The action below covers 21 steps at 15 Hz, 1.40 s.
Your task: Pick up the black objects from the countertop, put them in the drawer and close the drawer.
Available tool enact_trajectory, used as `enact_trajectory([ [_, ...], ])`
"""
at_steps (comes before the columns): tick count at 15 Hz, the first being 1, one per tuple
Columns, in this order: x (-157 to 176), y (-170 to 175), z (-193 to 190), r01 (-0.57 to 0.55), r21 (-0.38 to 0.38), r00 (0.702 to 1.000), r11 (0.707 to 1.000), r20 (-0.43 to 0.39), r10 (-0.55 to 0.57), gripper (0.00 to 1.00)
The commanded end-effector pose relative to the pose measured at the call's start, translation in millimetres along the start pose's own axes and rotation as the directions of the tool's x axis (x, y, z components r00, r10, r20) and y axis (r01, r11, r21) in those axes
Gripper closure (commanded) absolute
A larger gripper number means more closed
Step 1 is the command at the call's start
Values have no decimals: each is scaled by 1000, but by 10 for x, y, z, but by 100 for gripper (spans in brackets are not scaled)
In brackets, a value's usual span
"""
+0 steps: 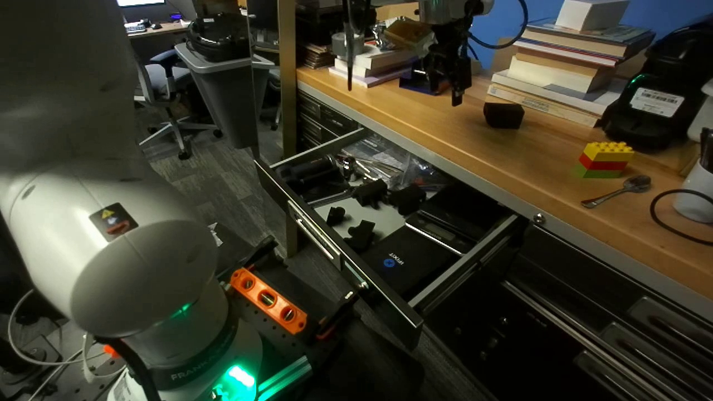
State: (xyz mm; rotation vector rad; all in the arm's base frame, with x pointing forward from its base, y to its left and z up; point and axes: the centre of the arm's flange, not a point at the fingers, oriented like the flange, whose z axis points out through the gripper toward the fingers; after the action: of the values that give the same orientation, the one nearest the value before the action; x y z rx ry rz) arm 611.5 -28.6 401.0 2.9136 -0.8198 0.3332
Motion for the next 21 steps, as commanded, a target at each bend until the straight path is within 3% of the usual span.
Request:
enact_trajectory([
  [1, 493, -237, 117, -172, -30, 985, 985, 1, 172, 0],
  [6, 814, -187, 344, -331, -64, 944, 942, -24, 330, 0],
  [14, 1113, 45, 580, -470, -81, 882, 879, -75, 465, 0],
  [21, 1189, 36, 493, -503, -99, 864, 858, -65, 499, 0],
])
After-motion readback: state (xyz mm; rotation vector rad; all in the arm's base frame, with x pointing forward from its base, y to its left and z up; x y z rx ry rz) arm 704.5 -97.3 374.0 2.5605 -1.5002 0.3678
